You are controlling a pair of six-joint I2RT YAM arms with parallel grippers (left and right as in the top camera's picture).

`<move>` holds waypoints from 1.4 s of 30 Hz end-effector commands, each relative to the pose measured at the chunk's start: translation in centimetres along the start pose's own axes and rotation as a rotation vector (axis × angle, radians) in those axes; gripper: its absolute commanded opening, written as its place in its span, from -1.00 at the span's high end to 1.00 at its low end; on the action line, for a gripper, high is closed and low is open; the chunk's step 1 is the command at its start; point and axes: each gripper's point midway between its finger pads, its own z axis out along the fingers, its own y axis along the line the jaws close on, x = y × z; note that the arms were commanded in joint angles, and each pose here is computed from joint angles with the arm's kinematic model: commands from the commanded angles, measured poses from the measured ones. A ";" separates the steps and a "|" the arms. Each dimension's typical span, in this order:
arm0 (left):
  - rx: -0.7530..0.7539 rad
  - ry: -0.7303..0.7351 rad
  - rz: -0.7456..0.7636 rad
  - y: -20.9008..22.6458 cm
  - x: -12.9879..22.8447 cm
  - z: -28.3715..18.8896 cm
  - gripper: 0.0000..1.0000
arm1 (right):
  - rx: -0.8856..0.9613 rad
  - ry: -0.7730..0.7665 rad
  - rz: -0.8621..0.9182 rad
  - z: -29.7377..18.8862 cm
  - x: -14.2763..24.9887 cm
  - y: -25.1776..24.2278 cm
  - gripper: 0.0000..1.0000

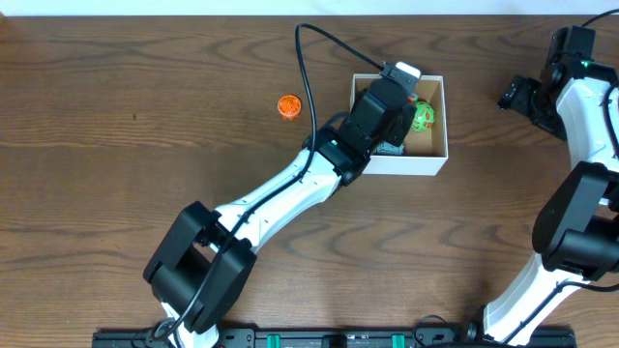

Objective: Pack container
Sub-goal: 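Carry the cube right into the white box and open the left gripper, then move the left gripper back left over the orange puck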

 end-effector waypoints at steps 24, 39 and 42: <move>-0.435 -0.129 0.024 10.9 -5.4 -4.7 -1.00 | 0.020 -0.003 0.021 0.2 -0.1 -0.6 -0.99; -0.593 0.127 -0.109 23.3 0.6 -6.7 -0.97 | 0.020 -0.003 0.021 0.2 -0.1 -0.6 -0.99; -0.556 0.179 -0.164 24.9 1.4 -7.2 -0.99 | 0.020 -0.003 0.021 0.2 -0.1 -0.6 -0.98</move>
